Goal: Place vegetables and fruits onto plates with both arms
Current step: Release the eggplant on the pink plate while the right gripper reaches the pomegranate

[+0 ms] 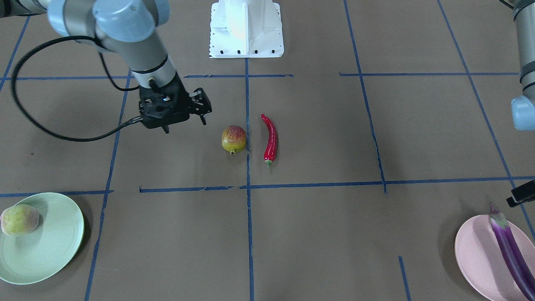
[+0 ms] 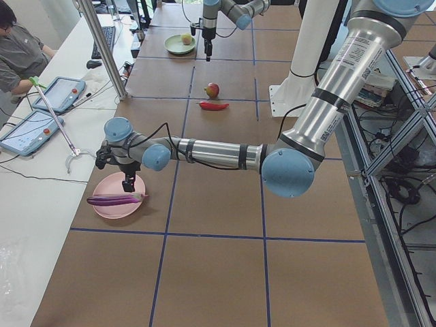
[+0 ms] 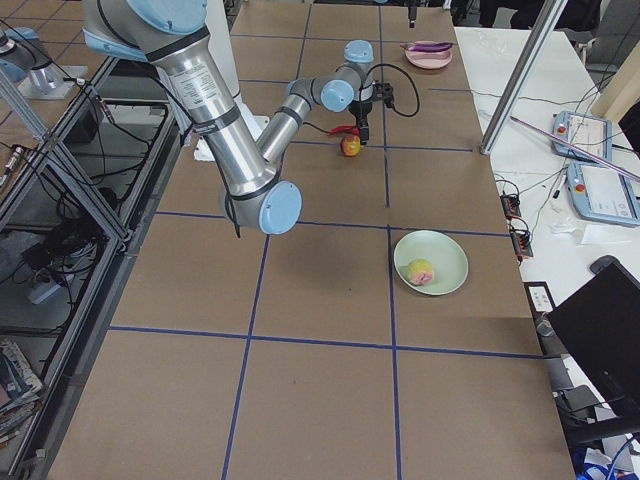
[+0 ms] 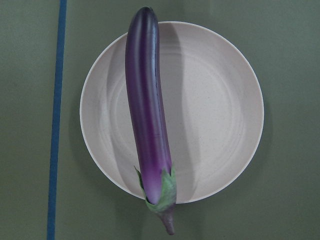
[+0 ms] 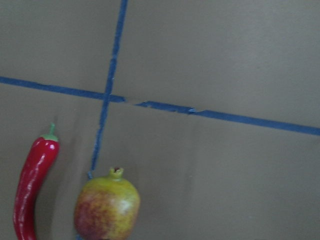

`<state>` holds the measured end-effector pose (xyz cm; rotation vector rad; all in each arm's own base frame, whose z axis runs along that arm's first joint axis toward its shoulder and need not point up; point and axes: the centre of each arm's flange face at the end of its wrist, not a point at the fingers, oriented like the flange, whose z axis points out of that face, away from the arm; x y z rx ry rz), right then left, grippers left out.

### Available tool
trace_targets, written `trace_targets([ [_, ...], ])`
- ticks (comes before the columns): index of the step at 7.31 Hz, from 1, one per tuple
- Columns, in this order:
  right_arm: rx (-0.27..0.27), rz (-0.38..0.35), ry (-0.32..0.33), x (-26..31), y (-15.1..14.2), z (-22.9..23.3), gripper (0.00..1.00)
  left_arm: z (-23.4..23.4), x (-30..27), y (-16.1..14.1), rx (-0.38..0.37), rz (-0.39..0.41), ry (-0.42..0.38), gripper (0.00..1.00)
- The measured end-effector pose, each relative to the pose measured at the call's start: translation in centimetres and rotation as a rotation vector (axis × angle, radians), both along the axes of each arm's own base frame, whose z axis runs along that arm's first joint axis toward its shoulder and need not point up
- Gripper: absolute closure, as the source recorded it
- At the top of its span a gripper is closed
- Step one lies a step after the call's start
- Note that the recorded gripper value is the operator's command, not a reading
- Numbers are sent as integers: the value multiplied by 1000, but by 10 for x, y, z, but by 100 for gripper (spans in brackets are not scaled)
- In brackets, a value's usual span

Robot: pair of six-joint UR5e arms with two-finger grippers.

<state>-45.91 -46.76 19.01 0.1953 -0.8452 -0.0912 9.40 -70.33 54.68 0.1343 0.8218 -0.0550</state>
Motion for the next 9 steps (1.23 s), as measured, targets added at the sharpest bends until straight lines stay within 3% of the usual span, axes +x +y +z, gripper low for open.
trace_targets([
  [3,14,51,77,-98,24,-24,0,-1,2,0,3,2,0,0],
  [9,15,22,216,-160,26,17,2,-1,3,1,3,4,1,0],
])
